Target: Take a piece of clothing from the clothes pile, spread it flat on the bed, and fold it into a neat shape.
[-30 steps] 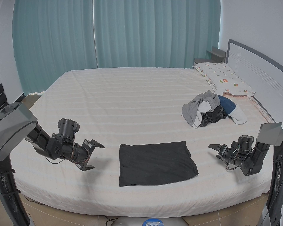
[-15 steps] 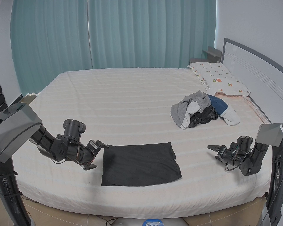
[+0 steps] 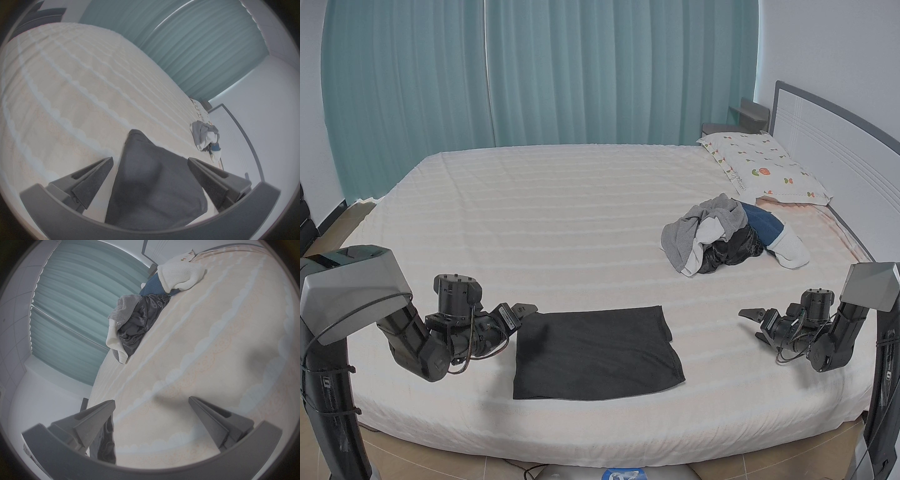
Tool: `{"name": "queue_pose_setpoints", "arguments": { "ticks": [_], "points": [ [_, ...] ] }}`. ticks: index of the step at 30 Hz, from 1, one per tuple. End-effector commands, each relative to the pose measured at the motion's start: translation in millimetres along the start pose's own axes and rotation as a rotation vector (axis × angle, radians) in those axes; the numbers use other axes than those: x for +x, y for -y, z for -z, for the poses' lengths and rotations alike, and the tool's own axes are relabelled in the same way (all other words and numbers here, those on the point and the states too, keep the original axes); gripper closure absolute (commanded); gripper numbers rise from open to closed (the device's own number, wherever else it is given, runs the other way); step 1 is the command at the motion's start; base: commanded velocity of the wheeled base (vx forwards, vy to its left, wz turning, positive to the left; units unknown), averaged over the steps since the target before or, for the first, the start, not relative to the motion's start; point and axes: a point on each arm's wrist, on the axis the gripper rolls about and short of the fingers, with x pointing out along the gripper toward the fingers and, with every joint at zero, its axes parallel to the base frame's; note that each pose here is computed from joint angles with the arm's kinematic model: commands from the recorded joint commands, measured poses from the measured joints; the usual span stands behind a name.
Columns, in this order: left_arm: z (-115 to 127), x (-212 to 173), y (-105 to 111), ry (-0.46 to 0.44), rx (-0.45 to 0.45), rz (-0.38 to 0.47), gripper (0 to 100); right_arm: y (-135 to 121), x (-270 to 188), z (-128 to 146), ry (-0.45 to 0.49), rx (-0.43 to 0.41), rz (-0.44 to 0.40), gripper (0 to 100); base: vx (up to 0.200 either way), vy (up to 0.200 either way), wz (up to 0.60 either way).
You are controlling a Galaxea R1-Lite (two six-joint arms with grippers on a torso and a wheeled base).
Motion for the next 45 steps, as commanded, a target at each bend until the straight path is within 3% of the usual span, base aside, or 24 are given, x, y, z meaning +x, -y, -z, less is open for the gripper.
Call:
{"name": "queue_pose_setpoints", "arguments": {
  "ticks": [1, 32, 33, 39, 45],
  "points": [
    [31, 3, -27, -0.083, 0.036, -0.064, 0, -1, 2, 3, -0.013, 0.001, 0.001, 0, 0.000, 0.000, 0.00],
    [38, 12, -14, -0.073, 0.009, -0.013, 0, -2, 4, 5, -0.019, -0.003, 0.002, 0, 0.000, 0.000, 0.00],
    [38, 12, -14, -0.073, 0.009, -0.013, 100, -2, 4, 5, -0.019, -0.003, 0.002, 0, 0.000, 0.000, 0.00],
    [38, 13, -14, -0.069, 0.008, -0.015, 100, -2, 4, 6, -0.020, -0.001, 0.005, 0, 0.000, 0.000, 0.00],
    [34, 12, -11, -0.044, -0.048, 0.002, 100, -2, 4, 6, -0.021, -0.002, 0.004, 0, 0.000, 0.000, 0.00]
  ]
}}
